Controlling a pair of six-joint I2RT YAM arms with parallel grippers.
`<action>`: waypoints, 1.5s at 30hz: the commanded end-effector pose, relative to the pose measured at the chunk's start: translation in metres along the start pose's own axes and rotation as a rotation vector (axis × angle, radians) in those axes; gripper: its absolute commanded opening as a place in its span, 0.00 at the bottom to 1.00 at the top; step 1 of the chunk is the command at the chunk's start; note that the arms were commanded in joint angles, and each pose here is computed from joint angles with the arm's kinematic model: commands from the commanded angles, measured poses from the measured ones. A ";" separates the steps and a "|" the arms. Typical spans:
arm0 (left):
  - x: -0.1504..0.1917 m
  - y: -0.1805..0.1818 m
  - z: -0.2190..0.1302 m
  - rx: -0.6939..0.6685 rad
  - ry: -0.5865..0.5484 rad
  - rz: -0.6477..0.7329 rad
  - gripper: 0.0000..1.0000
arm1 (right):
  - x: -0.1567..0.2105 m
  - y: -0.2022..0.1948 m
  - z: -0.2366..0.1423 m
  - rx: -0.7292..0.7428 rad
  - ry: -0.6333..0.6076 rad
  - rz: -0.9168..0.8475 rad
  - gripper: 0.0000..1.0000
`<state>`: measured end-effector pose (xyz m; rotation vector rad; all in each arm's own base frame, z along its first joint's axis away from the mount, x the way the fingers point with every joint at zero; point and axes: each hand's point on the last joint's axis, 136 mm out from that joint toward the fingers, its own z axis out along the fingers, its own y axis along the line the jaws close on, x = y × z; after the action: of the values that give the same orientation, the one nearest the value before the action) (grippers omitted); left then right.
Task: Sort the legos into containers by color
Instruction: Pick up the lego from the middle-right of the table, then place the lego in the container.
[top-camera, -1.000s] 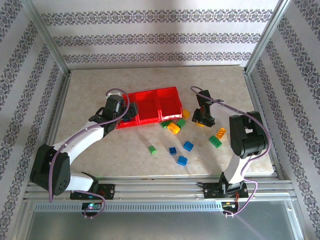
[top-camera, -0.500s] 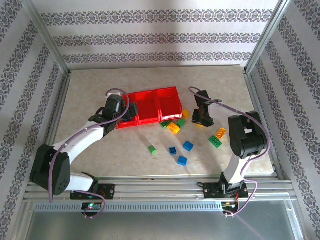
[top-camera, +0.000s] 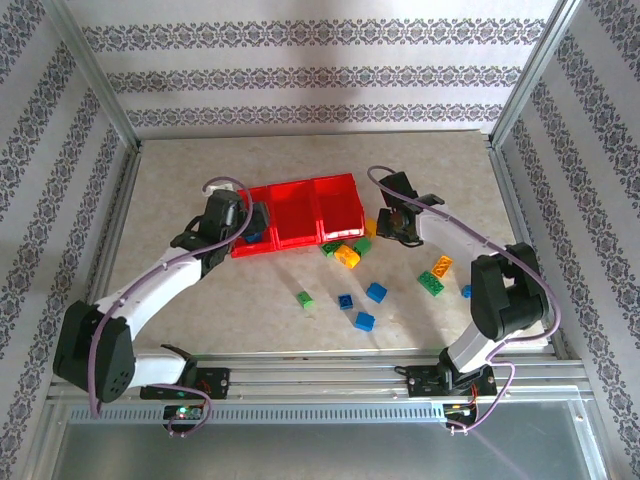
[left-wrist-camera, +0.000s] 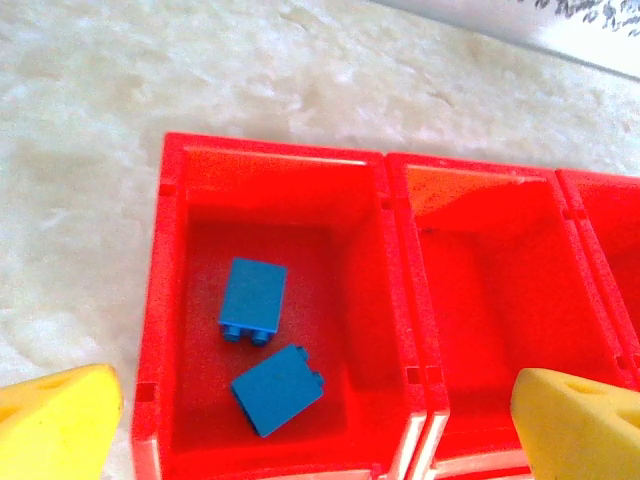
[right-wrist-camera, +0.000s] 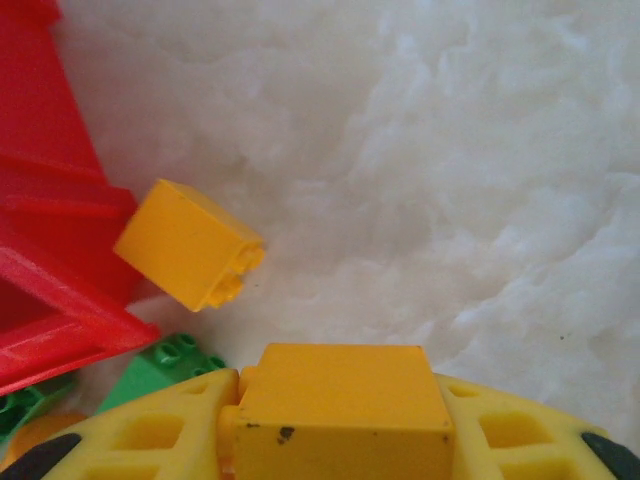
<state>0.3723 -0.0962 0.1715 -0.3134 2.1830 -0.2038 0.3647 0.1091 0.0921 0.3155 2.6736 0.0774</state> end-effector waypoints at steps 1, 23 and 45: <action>0.001 0.016 -0.005 -0.052 -0.023 -0.008 1.00 | -0.014 0.009 -0.020 0.002 -0.069 -0.043 0.31; 0.002 0.019 -0.008 -0.037 -0.048 -0.012 1.00 | -0.045 0.127 0.016 -0.119 -0.067 -0.275 0.31; 0.000 0.017 -0.011 -0.021 -0.060 -0.015 1.00 | -0.061 0.158 0.016 -0.187 -0.068 -0.273 0.58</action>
<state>0.3553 -0.0835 0.1587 -0.3301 2.1814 -0.1708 0.4602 0.2426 0.0987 -0.0957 2.6161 0.1897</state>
